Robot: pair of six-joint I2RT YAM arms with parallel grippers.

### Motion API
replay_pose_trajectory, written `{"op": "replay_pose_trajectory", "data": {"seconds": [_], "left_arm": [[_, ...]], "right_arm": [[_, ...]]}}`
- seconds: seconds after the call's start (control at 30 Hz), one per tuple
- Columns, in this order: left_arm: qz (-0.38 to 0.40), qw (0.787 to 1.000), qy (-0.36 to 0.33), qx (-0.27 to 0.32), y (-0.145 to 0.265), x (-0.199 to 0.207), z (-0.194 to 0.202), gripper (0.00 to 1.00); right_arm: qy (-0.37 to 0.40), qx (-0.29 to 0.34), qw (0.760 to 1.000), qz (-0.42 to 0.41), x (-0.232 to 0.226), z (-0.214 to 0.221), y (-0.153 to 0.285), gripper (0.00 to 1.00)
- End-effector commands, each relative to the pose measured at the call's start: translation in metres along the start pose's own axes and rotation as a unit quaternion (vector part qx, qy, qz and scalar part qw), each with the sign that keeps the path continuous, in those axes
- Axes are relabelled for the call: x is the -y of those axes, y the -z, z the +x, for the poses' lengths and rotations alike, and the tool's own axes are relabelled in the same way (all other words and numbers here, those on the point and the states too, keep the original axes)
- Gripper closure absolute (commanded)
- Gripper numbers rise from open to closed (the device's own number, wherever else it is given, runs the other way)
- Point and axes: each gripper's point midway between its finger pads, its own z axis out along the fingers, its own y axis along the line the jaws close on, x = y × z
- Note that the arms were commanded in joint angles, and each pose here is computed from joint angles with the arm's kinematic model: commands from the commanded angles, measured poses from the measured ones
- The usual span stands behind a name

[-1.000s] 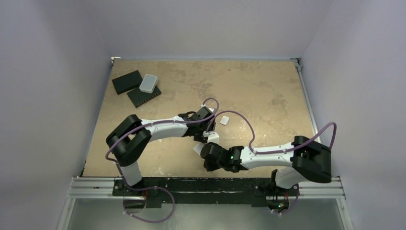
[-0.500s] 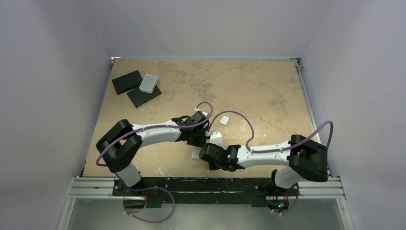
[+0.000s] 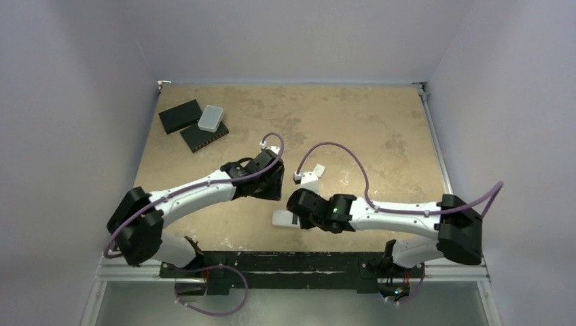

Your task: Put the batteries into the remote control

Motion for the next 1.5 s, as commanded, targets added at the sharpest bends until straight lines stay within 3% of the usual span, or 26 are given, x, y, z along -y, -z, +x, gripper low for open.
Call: {"op": "replay_pose_trajectory", "data": {"seconds": [0.0,0.07,0.13,0.27,0.4,0.57,0.73,1.03,1.47], "left_arm": [[0.006,0.998,0.007,0.058,0.041,0.001,-0.029,0.53],[0.011,0.997,0.01,0.074,0.054,-0.001,-0.033,0.52],[0.016,0.996,0.013,0.092,0.068,-0.002,-0.039,0.5],[0.034,0.99,0.012,0.133,0.098,-0.004,-0.049,0.45],[0.069,0.981,0.007,0.18,0.129,-0.001,-0.058,0.38],[0.096,0.969,0.0,0.226,0.159,-0.004,-0.064,0.29],[0.122,0.96,-0.02,0.25,0.177,-0.003,-0.063,0.21],[0.196,0.934,-0.056,0.292,0.195,0.008,-0.053,0.14],[0.198,0.937,-0.096,0.269,0.18,0.007,-0.038,0.01]], "right_arm": [[0.005,0.053,0.999,0.004,0.013,-0.048,0.025,0.73],[0.0,0.067,0.998,0.0,0.022,-0.064,0.03,0.67],[0.009,0.079,0.997,-0.006,0.028,-0.079,0.033,0.51],[0.049,0.096,0.994,0.01,0.044,-0.107,0.039,0.29],[0.081,0.113,0.99,0.034,0.056,-0.136,0.043,0.15],[0.142,0.114,0.982,0.049,0.067,-0.155,0.038,0.1],[0.198,0.077,0.977,0.031,0.071,-0.152,0.024,0.01],[0.247,0.028,0.968,0.02,0.092,-0.154,0.002,0.01],[0.251,-0.012,0.968,-0.023,0.124,-0.148,-0.053,0.01]]}}
